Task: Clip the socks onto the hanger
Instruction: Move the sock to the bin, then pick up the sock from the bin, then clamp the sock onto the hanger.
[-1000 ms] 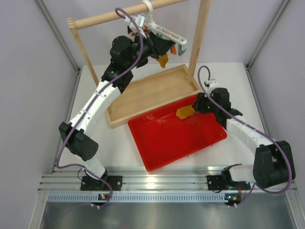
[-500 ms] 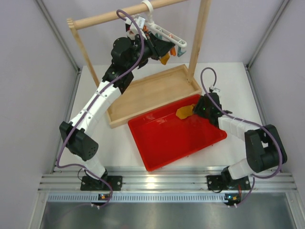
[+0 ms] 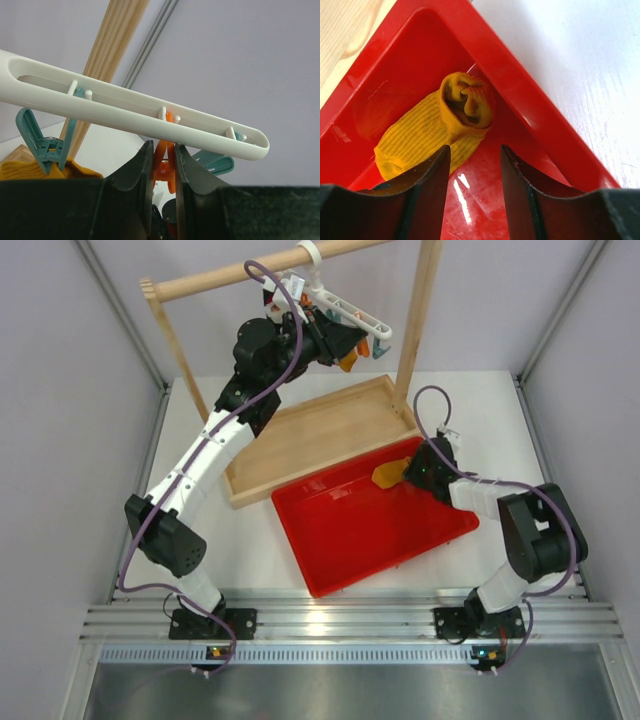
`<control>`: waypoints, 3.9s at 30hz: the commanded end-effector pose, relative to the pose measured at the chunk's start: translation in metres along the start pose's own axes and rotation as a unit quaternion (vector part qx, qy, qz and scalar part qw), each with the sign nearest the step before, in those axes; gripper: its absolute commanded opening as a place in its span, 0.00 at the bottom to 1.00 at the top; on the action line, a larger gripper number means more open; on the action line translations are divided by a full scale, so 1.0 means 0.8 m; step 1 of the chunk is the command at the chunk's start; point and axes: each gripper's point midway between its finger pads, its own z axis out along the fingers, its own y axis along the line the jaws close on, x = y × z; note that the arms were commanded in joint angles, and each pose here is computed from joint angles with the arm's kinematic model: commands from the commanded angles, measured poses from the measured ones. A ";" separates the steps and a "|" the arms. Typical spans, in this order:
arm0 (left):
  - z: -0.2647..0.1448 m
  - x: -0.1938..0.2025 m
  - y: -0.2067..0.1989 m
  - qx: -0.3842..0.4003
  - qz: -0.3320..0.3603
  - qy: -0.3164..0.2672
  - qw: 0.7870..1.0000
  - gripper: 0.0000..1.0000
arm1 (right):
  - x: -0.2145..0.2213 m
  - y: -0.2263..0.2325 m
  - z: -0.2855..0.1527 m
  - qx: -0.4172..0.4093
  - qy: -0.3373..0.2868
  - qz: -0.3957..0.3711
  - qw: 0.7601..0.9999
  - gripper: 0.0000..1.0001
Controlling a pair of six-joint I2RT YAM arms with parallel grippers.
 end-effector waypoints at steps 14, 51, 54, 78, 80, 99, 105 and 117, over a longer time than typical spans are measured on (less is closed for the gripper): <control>-0.004 -0.028 0.004 -0.009 0.018 -0.037 0.999 0.00 | -0.008 0.010 0.024 0.003 -0.025 -0.051 0.998 0.14; -0.006 -0.023 0.007 -0.008 0.014 -0.031 0.999 0.00 | 0.034 0.096 -0.028 -0.197 0.095 -0.156 0.963 0.53; -0.007 -0.020 0.008 -0.009 0.012 -0.031 0.999 0.00 | 0.029 0.101 -0.021 -0.192 0.082 -0.145 0.967 0.53; -0.008 -0.016 0.011 -0.012 0.010 -0.024 1.000 0.00 | -0.021 0.154 -0.082 -0.340 -0.006 -0.213 0.916 0.00; -0.009 -0.015 0.011 -0.011 0.009 -0.023 1.000 0.00 | -0.073 0.181 -0.131 -0.412 -0.072 -0.202 0.885 0.00; -0.009 -0.005 -0.004 0.037 -0.021 -0.005 0.999 0.00 | -0.234 0.301 -0.320 -0.644 -0.210 -0.147 0.721 0.00; -0.009 0.003 0.000 0.037 -0.026 0.005 0.999 0.00 | -0.239 0.312 -0.315 -0.649 -0.198 -0.135 0.722 0.00; -0.006 0.010 0.004 0.040 -0.033 0.013 0.999 0.00 | -0.244 0.327 -0.305 -0.655 -0.189 -0.124 0.721 0.00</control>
